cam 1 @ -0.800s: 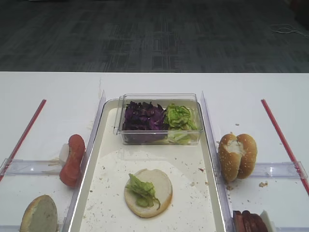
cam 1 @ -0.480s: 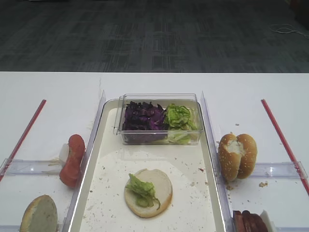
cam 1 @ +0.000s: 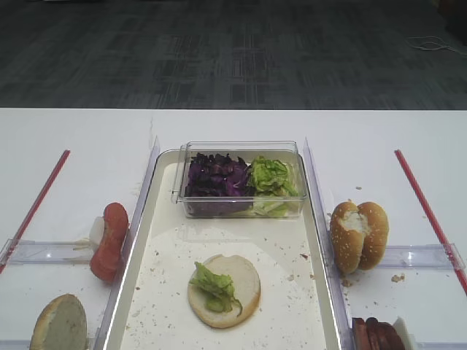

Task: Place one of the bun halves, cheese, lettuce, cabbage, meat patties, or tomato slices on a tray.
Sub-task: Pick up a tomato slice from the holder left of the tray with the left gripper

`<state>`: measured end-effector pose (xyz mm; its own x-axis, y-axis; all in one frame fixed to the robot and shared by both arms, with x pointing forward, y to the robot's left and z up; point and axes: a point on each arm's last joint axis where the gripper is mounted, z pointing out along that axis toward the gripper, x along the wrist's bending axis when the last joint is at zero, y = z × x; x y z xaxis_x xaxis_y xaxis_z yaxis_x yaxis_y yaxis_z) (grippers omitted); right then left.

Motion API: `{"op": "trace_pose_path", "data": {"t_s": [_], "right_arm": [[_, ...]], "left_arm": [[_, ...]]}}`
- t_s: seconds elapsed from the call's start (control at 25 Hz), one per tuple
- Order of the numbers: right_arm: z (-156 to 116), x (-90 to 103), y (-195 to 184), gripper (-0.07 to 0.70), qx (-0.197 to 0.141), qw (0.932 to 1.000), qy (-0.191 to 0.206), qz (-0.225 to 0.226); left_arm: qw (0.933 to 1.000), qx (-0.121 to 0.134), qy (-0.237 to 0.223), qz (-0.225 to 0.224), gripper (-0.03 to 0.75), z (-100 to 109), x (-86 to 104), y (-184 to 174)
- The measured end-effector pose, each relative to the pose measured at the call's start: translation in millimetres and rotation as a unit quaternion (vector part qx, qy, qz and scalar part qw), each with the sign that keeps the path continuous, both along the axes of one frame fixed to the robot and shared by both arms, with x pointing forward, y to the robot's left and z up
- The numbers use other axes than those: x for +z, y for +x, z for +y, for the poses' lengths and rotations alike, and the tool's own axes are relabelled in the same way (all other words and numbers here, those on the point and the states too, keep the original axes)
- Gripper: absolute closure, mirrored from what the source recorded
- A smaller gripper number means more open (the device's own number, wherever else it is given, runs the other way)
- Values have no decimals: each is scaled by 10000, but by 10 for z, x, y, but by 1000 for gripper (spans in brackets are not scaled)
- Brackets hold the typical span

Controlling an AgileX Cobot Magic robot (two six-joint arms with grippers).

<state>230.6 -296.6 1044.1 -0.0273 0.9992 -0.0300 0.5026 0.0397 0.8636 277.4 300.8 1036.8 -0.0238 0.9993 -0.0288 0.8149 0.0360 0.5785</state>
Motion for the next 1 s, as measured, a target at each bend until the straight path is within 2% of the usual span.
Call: {"op": "trace_pose_path", "data": {"t_s": [0.12,0.28,0.44,0.56,0.8,1.0], "right_arm": [[0,0,0,-58,0,10000,0,0],[0,0,0,-58,0,10000,0,0],[0,0,0,-58,0,10000,0,0],[0,0,0,-58,0,10000,0,0],[0,0,0,-59,0,10000,0,0],[0,0,0,-58,0,10000,0,0]], "left_arm": [[9970,13,5,775,165,-4,-76,224],[9858,13,22,1681,165,-8,-215,475],[9744,14,32,2248,165,-10,-331,625],[9709,14,35,2395,165,-11,-367,665],[9706,67,14,2406,165,-13,-408,776],[9677,103,3,2517,165,-19,-440,1132]]}}
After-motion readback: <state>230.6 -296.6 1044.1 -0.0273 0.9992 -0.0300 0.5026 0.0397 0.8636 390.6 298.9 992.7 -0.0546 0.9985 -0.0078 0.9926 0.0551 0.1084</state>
